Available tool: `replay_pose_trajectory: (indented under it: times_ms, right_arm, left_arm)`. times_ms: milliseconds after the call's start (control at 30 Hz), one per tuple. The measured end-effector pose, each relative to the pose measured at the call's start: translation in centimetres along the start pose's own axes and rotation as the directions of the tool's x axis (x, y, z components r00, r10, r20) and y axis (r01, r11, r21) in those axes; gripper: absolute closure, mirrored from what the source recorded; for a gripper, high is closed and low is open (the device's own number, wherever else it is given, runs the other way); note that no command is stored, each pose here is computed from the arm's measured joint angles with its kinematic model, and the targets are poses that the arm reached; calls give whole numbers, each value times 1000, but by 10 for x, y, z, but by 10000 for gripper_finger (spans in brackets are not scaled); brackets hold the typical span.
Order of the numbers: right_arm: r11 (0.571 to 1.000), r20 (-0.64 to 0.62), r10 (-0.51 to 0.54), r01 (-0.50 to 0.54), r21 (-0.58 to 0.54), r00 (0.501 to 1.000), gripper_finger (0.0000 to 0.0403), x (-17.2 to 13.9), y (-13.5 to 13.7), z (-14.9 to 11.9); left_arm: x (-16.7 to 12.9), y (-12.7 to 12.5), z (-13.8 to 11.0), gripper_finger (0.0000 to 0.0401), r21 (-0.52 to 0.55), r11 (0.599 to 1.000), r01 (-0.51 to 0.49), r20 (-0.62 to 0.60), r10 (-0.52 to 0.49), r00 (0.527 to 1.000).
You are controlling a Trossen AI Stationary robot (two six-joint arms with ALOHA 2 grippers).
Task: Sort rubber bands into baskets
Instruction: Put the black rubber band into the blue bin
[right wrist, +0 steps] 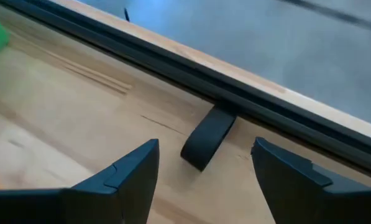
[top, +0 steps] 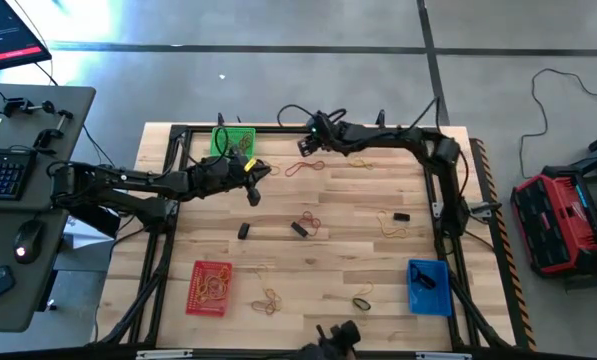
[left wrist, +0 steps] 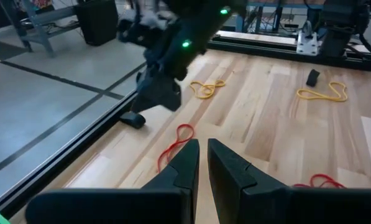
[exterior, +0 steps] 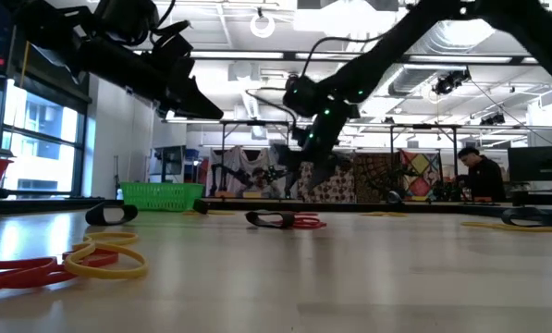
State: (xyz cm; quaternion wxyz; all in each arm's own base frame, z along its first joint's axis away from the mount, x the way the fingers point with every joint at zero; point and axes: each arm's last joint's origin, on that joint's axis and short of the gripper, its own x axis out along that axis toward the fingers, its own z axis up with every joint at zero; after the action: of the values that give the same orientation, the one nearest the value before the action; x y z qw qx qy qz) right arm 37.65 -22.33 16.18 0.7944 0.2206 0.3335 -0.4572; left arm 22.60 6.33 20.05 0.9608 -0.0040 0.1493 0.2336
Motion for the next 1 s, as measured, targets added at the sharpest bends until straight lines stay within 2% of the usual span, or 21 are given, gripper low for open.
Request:
replay_pose_trajectory:
  times_ms: [167, 333, 567, 767, 900, 1000]
  right_arm:
    - [1000, -83, -20, 21, 17, 996, 157, 18, -1, 9]
    - [999, -108, 14, -10, 42, 994, 157, 20, -1, 20]
    - [990, -179, 97, -76, 121, 979, 157, 23, -7, 19]
    - [980, -228, 123, -82, 181, 966, 159, 33, -20, 18]
    - [979, -229, 119, -76, 189, 966, 174, 34, -25, 20]
    - [978, -233, 131, -87, 189, 964, 200, 35, -26, 20]
  left_arm:
    - [0, 0, 0, 378, 0, 1000, 0, 0, 0, 1000]
    - [0, 0, -1, 378, 1, 1000, 0, -8, 0, 1000]
    - [0, 0, -2, 378, 3, 1000, 0, -15, 0, 1000]
    - [0, 0, -2, 378, -5, 1000, 0, -16, 0, 1000]
    - [0, 0, -2, 378, -4, 1000, 0, -19, 0, 1000]
    - [0, 0, -2, 378, -4, 1000, 0, -22, 0, 1000]
